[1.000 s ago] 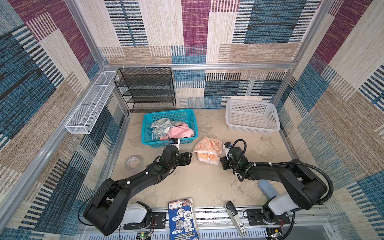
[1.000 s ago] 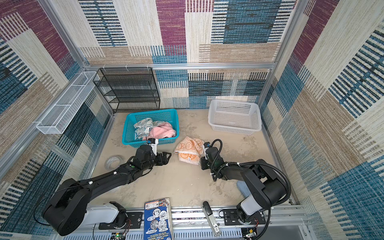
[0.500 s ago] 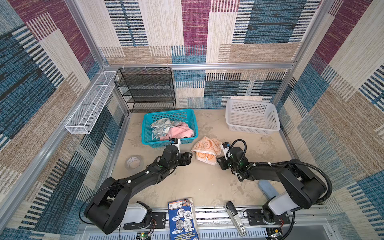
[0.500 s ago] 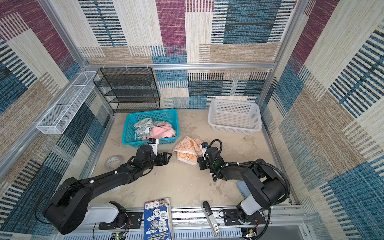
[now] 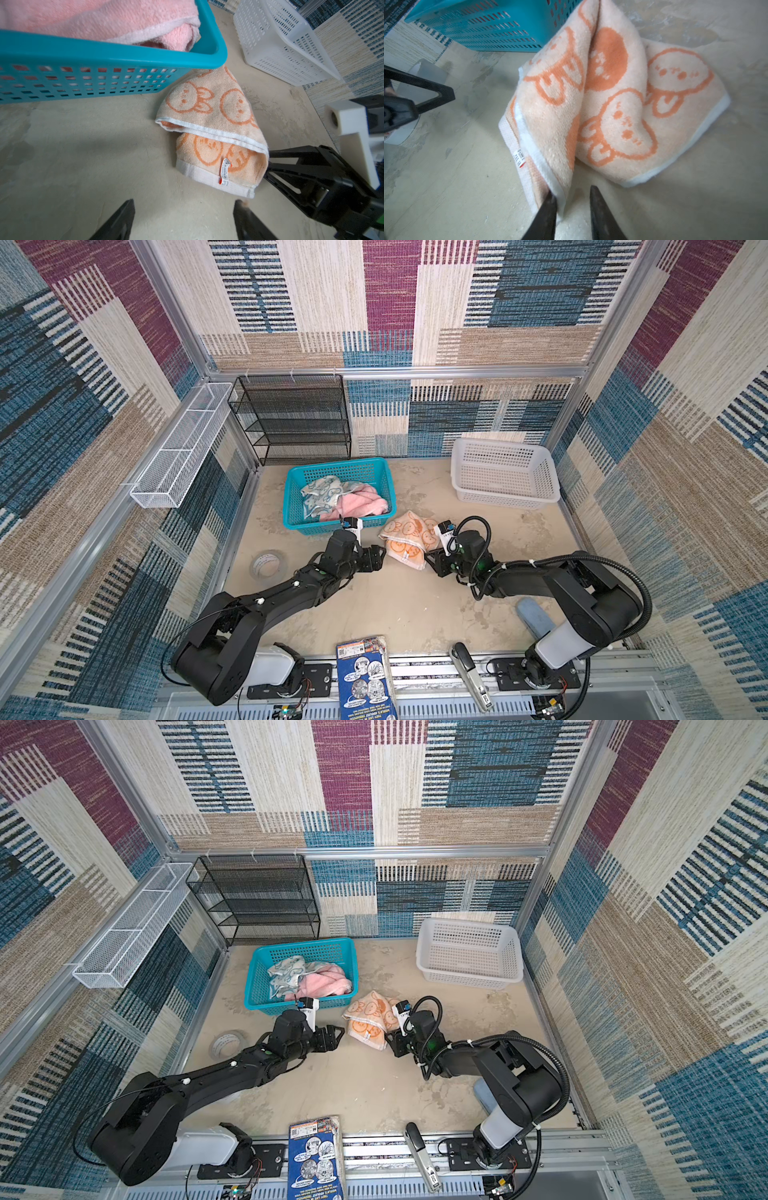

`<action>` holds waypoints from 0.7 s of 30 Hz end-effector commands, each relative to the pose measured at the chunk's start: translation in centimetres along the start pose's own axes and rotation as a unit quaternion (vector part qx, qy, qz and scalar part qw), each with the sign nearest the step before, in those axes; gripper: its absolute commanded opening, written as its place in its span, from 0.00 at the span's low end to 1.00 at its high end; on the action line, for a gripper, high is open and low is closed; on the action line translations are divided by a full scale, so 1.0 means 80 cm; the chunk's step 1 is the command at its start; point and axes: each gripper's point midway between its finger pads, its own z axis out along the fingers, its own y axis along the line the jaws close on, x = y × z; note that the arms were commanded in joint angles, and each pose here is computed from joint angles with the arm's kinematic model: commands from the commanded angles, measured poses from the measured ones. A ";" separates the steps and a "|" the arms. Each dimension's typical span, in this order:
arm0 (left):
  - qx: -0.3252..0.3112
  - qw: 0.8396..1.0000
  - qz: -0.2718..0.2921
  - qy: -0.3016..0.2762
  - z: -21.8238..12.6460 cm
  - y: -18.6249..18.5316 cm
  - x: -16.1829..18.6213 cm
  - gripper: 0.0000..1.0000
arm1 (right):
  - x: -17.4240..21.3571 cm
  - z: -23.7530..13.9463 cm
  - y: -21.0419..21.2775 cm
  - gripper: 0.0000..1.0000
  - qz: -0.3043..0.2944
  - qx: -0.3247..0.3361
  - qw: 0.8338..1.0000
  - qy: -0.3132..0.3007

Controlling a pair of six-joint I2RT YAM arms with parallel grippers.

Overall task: Fold and stack the towels
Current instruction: 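Pinch the towel corner with the right gripper and pull it toward the robot, then grasp the orange towel edge with the left gripper beside the right gripper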

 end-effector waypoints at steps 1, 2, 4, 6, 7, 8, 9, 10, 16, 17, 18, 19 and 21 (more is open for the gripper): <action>0.036 0.999 0.030 -0.002 0.001 -0.021 -0.007 0.79 | -0.022 0.006 0.018 0.26 -0.007 -0.038 0.999 -0.025; 0.044 0.998 0.038 0.001 0.001 -0.026 -0.006 0.79 | -0.023 0.008 0.021 0.24 -0.008 -0.045 0.999 -0.025; 0.060 0.997 0.056 0.008 0.002 -0.037 -0.003 0.79 | -0.027 0.010 0.027 0.20 -0.008 -0.059 0.998 -0.029; 0.077 0.994 0.077 0.016 0.004 -0.051 0.002 0.79 | -0.033 0.011 0.035 0.09 -0.010 -0.073 0.997 -0.033; 0.084 0.993 0.084 0.019 0.005 -0.056 0.004 0.79 | -0.035 0.011 0.038 0.05 -0.011 -0.080 0.996 -0.034; 0.092 0.991 0.093 0.023 0.006 -0.063 0.007 0.79 | -0.039 0.010 0.042 0.01 -0.014 -0.085 0.996 -0.038; 0.100 0.990 0.099 0.028 0.008 -0.068 0.009 0.79 | -0.041 0.010 0.046 0.00 -0.016 -0.090 0.995 -0.040; 0.107 0.988 0.103 0.033 0.009 -0.072 0.011 0.79 | -0.045 0.009 0.049 0.00 -0.018 -0.094 0.995 -0.042; 0.155 0.981 0.113 0.041 0.014 -0.101 0.014 0.82 | -0.060 0.004 0.077 0.00 -0.032 -0.128 0.990 -0.051; 0.161 0.980 0.112 0.040 0.015 -0.103 0.014 0.82 | -0.062 0.004 0.081 0.00 -0.034 -0.132 0.989 -0.052; 0.163 0.980 0.111 0.037 0.015 -0.105 0.012 0.82 | -0.064 0.004 0.084 0.00 -0.035 -0.135 0.989 -0.052; 0.165 0.980 0.109 0.033 0.016 -0.106 0.010 0.82 | -0.064 0.005 0.085 0.00 -0.036 -0.136 0.989 -0.052; 0.170 0.979 0.107 0.032 0.018 -0.109 0.008 0.82 | -0.065 0.005 0.089 0.00 -0.037 -0.142 0.988 -0.052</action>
